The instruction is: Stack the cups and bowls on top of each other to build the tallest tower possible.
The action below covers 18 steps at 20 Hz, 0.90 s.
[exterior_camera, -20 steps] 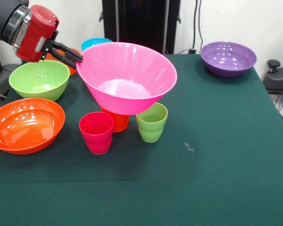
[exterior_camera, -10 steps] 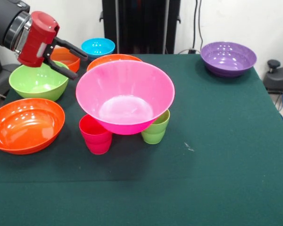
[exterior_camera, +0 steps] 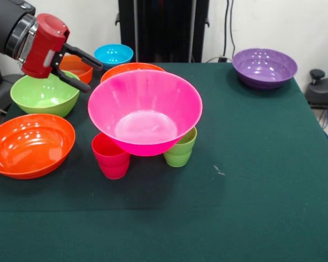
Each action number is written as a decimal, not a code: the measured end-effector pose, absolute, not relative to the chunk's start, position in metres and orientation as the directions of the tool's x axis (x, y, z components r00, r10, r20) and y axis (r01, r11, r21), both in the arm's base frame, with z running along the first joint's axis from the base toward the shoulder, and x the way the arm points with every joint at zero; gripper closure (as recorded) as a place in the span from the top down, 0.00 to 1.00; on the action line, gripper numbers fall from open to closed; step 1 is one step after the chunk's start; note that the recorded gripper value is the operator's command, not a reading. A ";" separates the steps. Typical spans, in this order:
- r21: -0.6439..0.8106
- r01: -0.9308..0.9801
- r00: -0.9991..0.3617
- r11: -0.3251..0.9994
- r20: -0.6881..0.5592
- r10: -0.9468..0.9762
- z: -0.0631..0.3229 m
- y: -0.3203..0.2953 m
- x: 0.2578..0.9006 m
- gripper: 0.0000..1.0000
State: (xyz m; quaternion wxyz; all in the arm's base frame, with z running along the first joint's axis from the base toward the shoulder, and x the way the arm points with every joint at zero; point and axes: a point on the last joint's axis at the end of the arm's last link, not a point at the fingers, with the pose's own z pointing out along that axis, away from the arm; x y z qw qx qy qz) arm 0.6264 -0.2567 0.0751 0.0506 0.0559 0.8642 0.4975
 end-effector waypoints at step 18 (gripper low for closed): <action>0.796 0.025 -0.991 0.605 -0.061 0.121 0.118 -0.286 0.594 1.00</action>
